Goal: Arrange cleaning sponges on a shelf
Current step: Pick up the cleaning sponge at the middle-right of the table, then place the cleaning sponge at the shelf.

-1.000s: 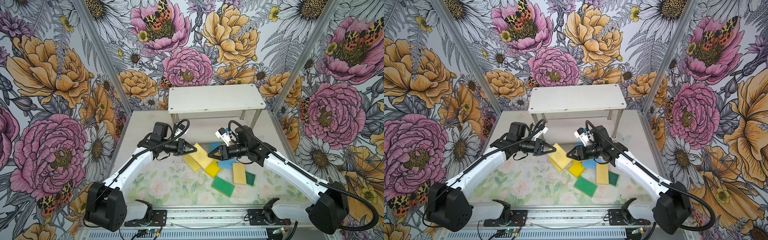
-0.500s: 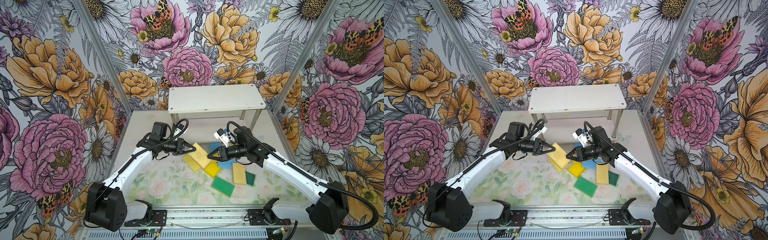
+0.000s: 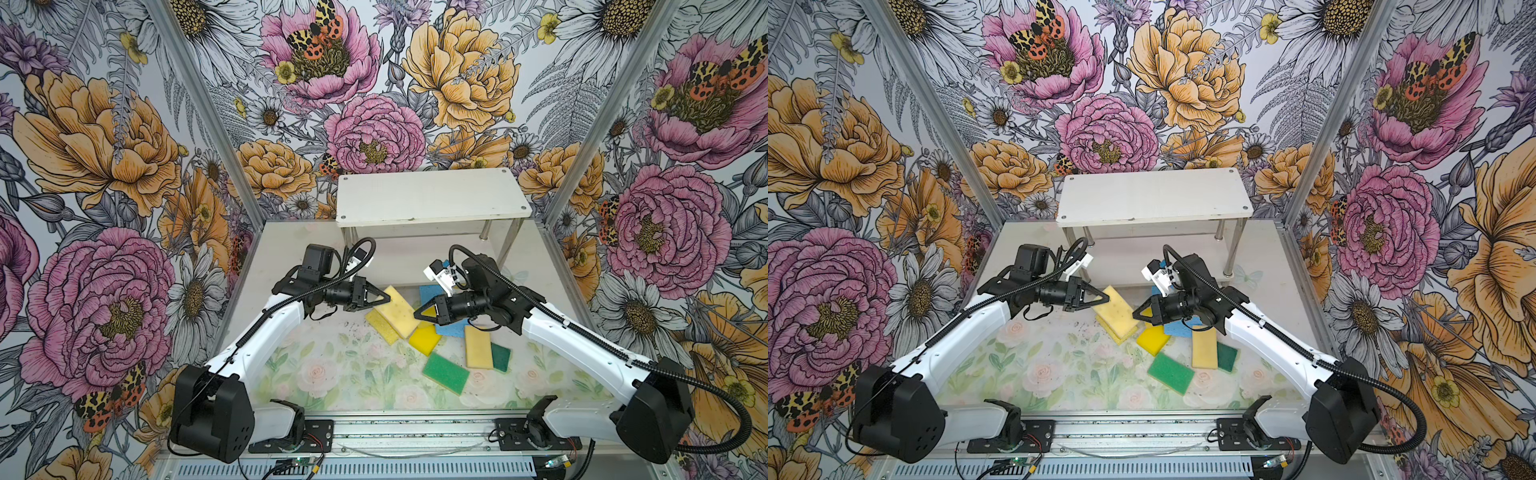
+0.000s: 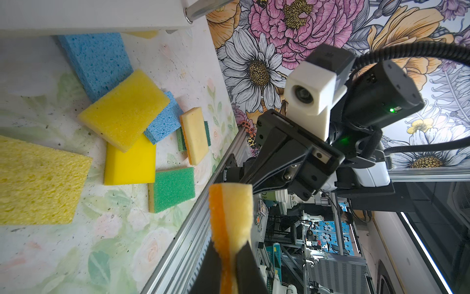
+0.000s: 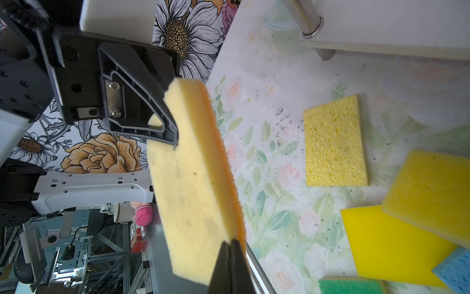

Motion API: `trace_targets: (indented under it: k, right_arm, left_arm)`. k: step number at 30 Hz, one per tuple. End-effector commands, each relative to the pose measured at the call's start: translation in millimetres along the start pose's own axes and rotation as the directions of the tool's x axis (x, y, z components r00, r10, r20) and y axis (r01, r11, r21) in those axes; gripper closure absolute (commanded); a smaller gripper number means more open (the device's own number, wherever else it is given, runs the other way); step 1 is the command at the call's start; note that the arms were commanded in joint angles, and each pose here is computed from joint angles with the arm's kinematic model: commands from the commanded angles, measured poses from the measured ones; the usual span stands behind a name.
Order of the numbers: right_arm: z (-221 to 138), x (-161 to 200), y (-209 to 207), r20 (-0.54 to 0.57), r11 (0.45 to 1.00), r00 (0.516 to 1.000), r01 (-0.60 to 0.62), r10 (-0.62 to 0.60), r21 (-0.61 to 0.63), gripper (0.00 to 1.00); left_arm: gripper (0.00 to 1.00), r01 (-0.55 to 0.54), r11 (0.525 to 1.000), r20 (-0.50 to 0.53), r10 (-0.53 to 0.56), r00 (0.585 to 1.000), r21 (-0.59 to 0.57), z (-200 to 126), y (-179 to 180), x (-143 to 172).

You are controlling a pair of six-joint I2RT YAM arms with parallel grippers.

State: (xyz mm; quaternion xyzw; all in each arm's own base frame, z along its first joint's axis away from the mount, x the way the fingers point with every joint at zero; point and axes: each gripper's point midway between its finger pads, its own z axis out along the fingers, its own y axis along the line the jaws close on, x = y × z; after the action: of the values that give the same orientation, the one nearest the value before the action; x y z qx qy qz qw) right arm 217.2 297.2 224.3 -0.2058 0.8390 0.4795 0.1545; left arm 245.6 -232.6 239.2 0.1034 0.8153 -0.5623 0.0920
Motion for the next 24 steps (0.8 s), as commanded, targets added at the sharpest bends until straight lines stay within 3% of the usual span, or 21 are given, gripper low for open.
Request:
trace_targets:
  k: [1,3,9,11,16,20,24]
  right_arm:
    - [4,-3,3,0.007,1.000,1.000,0.004,-0.004,0.018,1.00]
    - [6,-4,1,0.018,0.999,1.000,-0.005,0.004,0.042,1.00]
    - [8,-20,-28,0.169,0.976,0.978,-0.147,0.120,0.159,1.00]
    - [9,-27,-42,0.246,0.957,0.953,-0.222,0.174,0.185,1.00]
    - [15,-49,-77,0.422,0.897,0.868,-0.381,0.263,0.224,1.00]
    - [23,-75,-89,0.507,0.882,0.818,-0.422,0.270,0.211,1.00]
    - [40,-99,-95,0.530,0.880,0.800,-0.436,0.281,0.191,1.00]
  left_arm:
    - [0.75,-0.057,0.998,0.043,0.056,0.997,0.013,-11,-10,-8]
    - [0.53,-0.053,0.999,0.058,0.052,0.997,0.005,-14,-8,-9]
    - [0.23,-0.008,0.996,0.210,0.026,0.977,-0.084,-48,5,-23]
    - [0.19,0.029,0.986,0.313,0.024,0.950,-0.164,-68,17,-28]
    - [0.14,0.171,0.929,0.558,0.045,0.829,-0.329,-117,48,-21]
    - [0.12,0.245,0.909,0.676,0.053,0.735,-0.338,-138,58,-5]
    - [0.11,0.274,0.909,0.717,0.038,0.696,-0.315,-147,62,7]
